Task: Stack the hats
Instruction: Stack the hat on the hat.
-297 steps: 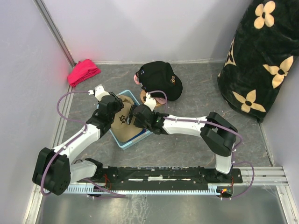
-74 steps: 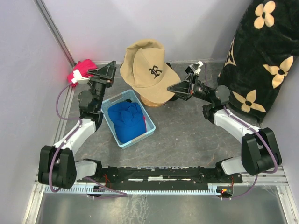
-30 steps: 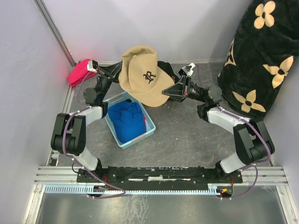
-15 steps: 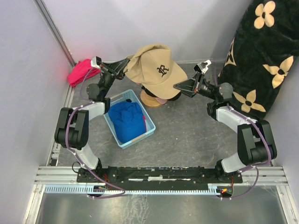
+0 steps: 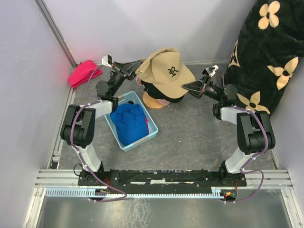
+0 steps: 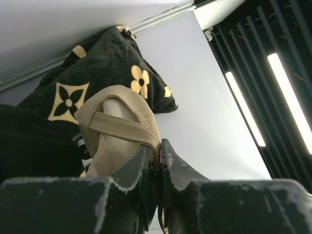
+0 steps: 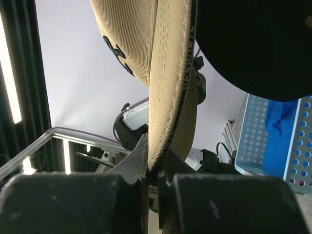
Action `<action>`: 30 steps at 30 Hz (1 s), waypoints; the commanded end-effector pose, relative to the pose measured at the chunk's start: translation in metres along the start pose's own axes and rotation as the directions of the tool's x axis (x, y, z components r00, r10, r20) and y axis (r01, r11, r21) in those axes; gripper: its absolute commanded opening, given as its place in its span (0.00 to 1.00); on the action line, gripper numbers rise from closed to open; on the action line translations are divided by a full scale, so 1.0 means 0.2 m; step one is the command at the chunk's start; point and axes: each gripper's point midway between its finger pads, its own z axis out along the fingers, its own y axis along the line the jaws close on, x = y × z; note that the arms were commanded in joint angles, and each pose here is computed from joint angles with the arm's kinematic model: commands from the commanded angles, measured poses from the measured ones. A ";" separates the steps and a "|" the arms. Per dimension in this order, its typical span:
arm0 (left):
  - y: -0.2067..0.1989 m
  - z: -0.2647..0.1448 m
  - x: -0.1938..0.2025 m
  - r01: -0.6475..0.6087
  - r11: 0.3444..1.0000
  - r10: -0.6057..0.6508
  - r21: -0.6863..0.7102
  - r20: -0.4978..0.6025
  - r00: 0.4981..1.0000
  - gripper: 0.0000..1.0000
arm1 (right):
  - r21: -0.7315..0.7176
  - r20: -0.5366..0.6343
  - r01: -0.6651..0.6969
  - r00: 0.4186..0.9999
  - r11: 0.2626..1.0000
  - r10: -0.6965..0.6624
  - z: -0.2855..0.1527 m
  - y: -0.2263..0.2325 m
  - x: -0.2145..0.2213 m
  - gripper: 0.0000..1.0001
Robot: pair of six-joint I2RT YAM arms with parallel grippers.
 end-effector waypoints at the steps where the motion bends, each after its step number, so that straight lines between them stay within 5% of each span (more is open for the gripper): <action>1: -0.02 0.04 0.01 -0.097 0.995 0.097 0.020 -0.017 0.995 0.03 | -0.069 0.092 0.108 0.991 0.992 -0.101 -0.05 0.08 -0.10 0.05; 17: 0.14 0.08 0.09 -0.106 0.990 0.102 -0.092 -0.054 0.993 0.03 | 0.036 0.217 0.015 0.976 0.999 -0.023 -0.13 -0.09 -0.27 0.41; 23: 0.19 0.07 0.09 -0.140 0.981 0.135 -0.133 -0.050 0.990 0.03 | 0.185 0.239 0.001 0.970 0.983 -0.046 -0.15 -0.20 -0.27 0.52; 30: 0.25 0.05 0.07 -0.156 0.971 0.153 -0.184 -0.028 0.988 0.03 | 0.221 0.302 -0.004 0.951 0.975 -0.065 -0.17 -0.26 -0.32 0.48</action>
